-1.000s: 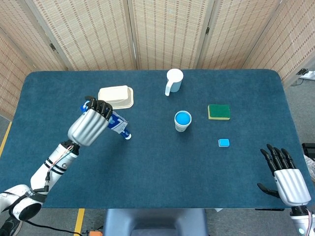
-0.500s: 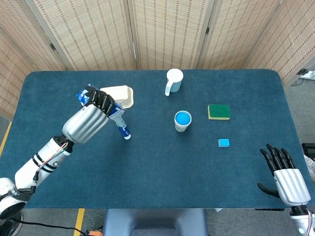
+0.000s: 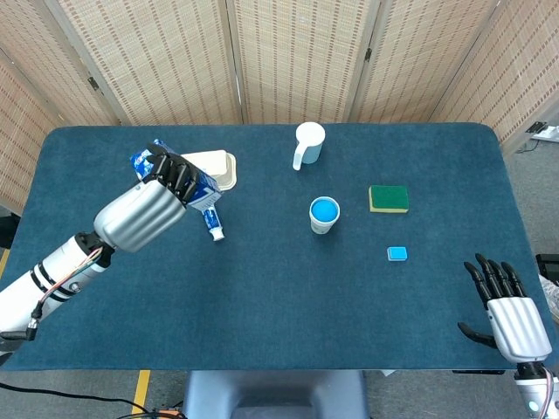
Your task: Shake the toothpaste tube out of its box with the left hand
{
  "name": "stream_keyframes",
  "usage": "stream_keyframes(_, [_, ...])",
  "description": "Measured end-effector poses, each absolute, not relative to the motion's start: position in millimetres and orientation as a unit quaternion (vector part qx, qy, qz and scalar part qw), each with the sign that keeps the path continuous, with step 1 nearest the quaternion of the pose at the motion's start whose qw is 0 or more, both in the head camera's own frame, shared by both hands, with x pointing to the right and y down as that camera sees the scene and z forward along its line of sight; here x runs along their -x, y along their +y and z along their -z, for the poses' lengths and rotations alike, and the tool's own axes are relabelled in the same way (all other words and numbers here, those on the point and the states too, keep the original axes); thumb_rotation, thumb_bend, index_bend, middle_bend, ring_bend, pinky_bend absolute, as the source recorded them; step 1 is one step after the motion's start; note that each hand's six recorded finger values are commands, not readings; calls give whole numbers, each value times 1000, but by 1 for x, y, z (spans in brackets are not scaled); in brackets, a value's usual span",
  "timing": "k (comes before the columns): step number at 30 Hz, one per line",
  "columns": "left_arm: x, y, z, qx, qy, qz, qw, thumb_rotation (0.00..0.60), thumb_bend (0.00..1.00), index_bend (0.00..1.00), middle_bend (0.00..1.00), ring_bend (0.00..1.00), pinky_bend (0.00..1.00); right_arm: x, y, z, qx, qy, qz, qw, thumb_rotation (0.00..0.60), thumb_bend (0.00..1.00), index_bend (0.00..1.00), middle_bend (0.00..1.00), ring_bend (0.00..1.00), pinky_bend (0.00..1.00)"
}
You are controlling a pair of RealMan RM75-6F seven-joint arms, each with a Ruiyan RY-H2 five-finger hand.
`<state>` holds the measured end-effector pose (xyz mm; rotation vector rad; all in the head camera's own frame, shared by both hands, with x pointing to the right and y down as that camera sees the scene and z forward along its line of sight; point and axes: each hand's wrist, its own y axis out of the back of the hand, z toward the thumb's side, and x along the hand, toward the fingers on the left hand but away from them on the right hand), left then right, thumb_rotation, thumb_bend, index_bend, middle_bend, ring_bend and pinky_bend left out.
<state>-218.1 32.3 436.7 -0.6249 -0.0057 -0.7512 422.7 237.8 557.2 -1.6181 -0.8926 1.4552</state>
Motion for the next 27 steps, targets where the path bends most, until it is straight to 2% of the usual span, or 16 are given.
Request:
stream_keyframes(8, [220,46,-451,418,97,365,826,600,239,323,455,515,450,-418,241,-557,640,-345,-565,390,600,184,0,0,0,0])
stream_keyframes(14, [236,50,-470,539,208,365,730,600,240,323,455,515,452,-417,243,-553,640,-349,-560,394,600,184,0,0,0,0])
stream_keyframes(17, [250,50,-489,595,254,371,666,600,238,313,452,505,446,-417,243,-552,639,-350,-560,395,600,185,0,0,0,0])
stream_keyframes(21, [276,55,-534,655,292,394,575,600,232,302,444,494,434,-417,244,-551,638,-352,-558,396,600,184,0,0,0,0])
stream_keyframes(27, [313,67,-598,684,310,431,501,600,231,315,444,501,439,-419,244,-549,638,-356,-556,396,600,184,0,0,0,0])
